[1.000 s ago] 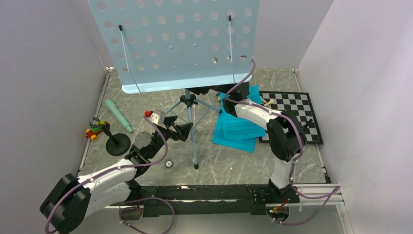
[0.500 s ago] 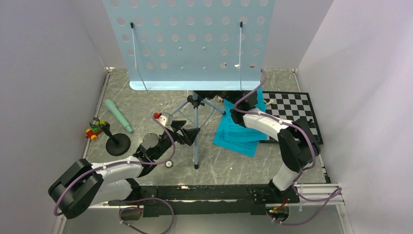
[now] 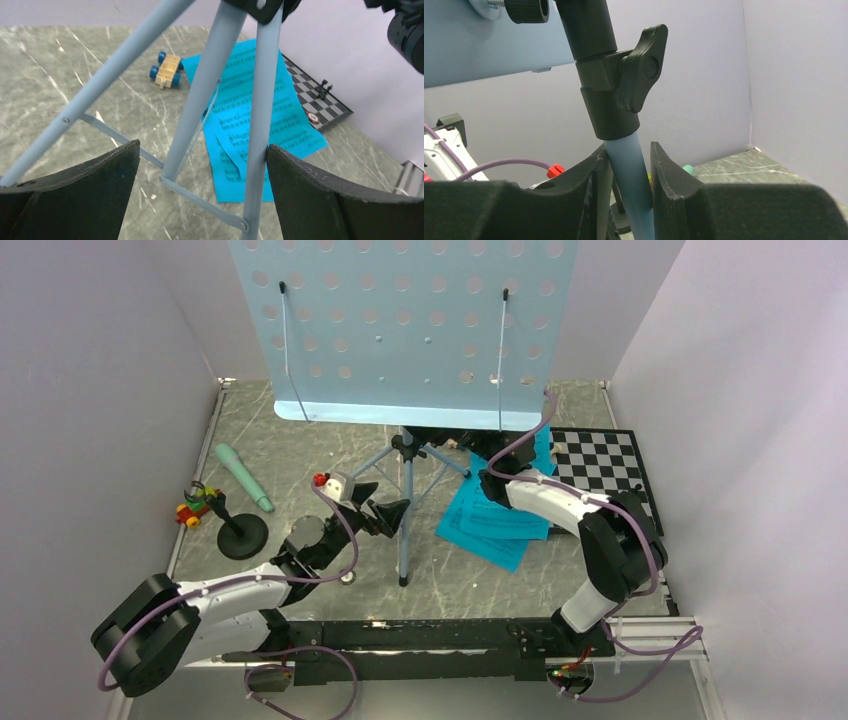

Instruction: Pack up the instrument practice props

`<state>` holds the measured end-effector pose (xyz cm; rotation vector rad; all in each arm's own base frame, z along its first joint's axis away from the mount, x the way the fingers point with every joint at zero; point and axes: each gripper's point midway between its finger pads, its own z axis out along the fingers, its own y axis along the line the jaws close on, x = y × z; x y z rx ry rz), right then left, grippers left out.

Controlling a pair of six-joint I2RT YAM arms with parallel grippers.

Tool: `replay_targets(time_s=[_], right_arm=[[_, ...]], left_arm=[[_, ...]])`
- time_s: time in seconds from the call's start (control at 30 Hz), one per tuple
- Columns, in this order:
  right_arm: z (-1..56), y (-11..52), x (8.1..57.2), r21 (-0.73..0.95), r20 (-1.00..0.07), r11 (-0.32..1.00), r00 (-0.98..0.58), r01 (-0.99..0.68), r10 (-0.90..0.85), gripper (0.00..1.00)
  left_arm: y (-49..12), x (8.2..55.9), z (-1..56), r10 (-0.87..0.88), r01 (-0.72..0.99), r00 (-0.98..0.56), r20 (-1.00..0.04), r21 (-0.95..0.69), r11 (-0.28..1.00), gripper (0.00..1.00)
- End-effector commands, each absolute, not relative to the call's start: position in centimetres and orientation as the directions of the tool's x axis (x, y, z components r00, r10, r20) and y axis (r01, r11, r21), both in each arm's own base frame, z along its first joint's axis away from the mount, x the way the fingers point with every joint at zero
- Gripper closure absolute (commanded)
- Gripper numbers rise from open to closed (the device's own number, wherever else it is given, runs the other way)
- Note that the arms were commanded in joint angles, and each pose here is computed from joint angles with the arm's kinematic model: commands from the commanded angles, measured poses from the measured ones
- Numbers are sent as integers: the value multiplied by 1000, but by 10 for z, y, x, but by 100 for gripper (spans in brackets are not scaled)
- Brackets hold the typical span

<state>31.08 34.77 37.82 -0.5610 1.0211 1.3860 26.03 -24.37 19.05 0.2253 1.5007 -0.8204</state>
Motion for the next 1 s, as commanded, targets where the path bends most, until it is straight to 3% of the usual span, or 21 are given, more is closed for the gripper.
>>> replay_targets(time_s=[0.0, 0.4, 0.97], right_arm=[[274, 354, 337, 479, -847, 186, -396, -858, 354, 100], [288, 362, 338, 477, -841, 134, -407, -869, 357, 100], [338, 390, 337, 432, -821, 7, -390, -902, 417, 100]], left_arm=[[-224, 281, 231, -345, 526, 23, -938, -282, 802, 1], [-228, 296, 270, -249, 550, 204, -947, -100, 829, 1], [-179, 293, 273, -222, 378, 247, -943, -117, 918, 1]])
